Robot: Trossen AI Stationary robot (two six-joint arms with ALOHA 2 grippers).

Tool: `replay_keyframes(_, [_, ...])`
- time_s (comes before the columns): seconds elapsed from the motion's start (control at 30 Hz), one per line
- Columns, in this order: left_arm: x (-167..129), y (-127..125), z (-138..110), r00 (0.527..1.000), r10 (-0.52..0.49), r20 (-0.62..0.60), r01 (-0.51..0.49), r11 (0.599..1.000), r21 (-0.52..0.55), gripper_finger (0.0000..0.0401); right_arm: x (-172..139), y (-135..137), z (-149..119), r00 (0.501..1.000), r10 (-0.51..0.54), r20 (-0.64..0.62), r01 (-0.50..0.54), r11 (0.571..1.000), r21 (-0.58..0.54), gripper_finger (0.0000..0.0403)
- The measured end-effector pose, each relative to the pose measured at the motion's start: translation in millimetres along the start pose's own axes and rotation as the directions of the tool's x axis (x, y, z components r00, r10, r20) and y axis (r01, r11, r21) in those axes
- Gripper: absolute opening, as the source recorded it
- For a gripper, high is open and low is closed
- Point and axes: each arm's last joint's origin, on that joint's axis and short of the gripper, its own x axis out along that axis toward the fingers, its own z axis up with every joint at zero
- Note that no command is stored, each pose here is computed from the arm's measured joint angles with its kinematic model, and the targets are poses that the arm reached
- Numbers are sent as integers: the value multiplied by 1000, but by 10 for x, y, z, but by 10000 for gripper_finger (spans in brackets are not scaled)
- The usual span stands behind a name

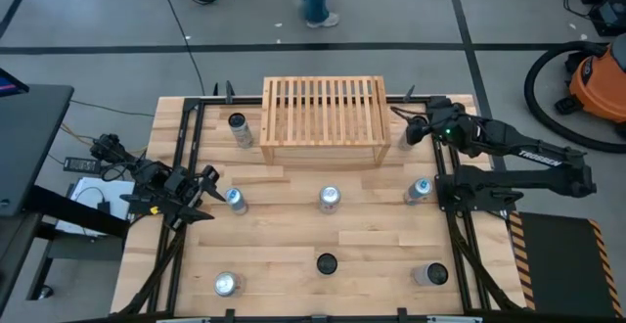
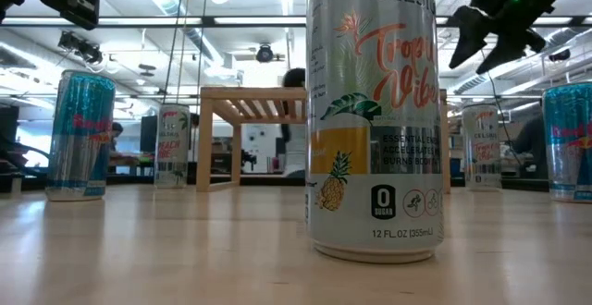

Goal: Place canned beverage on shelf
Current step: Put the top white yellow soda can on the shelf

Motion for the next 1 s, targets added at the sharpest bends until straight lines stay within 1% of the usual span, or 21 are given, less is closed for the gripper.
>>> replay_keyframes(0.13, [0,0,0,1000,0,0,0,1000,0,243,29,-13,-61,999,-23,-23,24,998,52,364])
replay_keyframes(0.23, [0,0,0,1000,0,0,0,1000,0,243,83,-12,-140,998,-39,-49,43,997,71,364])
replay_keyframes(0.37, [0,0,0,1000,0,0,0,1000,0,243,153,-17,-234,994,-92,-57,94,994,47,364])
replay_keyframes(0.5, [0,0,0,1000,0,0,0,1000,-21,243,209,-22,-305,988,-141,-56,145,987,71,364])
replay_keyframes(0.83, [0,0,0,1000,0,0,0,1000,-17,243,353,4,-476,977,-183,-111,190,980,53,364])
replay_keyframes(1.0, [0,0,0,1000,0,0,0,1000,-17,243,430,43,-509,978,-180,-102,187,980,63,364])
